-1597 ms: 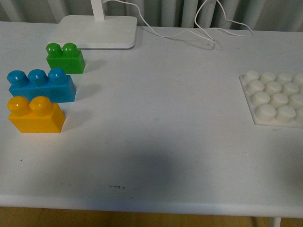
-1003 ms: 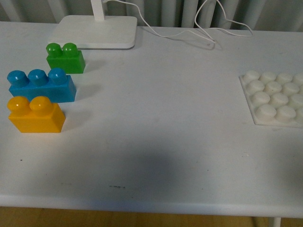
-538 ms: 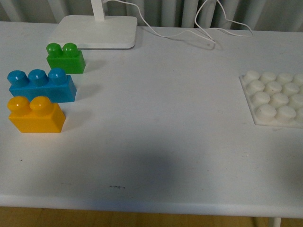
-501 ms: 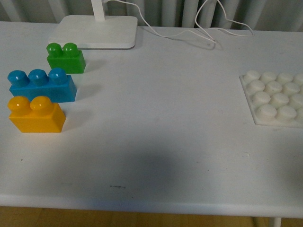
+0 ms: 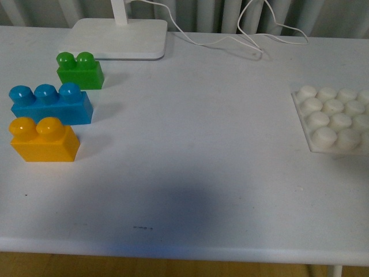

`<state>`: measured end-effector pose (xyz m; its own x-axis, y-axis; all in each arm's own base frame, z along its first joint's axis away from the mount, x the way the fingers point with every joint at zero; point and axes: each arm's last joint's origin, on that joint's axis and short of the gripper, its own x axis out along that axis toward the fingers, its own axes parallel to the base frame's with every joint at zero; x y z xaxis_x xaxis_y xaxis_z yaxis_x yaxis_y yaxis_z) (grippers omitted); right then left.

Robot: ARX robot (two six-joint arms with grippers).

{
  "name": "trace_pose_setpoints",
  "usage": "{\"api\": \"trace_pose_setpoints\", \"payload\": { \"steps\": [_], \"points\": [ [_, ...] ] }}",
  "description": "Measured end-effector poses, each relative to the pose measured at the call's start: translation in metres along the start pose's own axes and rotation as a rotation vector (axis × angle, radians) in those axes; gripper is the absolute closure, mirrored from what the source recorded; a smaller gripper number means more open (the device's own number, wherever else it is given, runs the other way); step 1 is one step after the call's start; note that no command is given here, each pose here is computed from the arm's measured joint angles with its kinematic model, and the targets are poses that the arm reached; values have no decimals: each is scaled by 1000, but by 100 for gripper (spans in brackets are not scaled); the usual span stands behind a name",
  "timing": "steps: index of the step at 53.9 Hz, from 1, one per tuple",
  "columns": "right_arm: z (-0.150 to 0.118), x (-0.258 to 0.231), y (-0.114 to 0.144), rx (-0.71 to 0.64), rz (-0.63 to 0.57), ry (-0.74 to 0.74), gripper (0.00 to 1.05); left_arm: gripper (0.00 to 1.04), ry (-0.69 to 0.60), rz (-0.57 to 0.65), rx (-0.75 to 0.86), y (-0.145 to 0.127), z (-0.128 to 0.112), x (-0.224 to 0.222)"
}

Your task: Insert yellow block into base center

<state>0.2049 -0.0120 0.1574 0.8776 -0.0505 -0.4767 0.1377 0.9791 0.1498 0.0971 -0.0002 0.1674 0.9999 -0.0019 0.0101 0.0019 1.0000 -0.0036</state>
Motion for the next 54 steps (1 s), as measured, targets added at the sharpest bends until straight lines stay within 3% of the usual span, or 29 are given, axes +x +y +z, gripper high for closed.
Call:
{"api": "trace_pose_setpoints", "payload": {
  "steps": [15, 37, 54],
  "points": [
    [-10, 51, 1, -20, 46, 136, 9, 6, 0, 0, 0, 0, 0, 0],
    [-9, 77, 6, -147, 46, 168, 9, 6, 0, 0, 0, 0, 0, 0],
    [7, 100, 8, -221, 40, 149, 9, 6, 0, 0, 0, 0, 0, 0]
  ]
}}
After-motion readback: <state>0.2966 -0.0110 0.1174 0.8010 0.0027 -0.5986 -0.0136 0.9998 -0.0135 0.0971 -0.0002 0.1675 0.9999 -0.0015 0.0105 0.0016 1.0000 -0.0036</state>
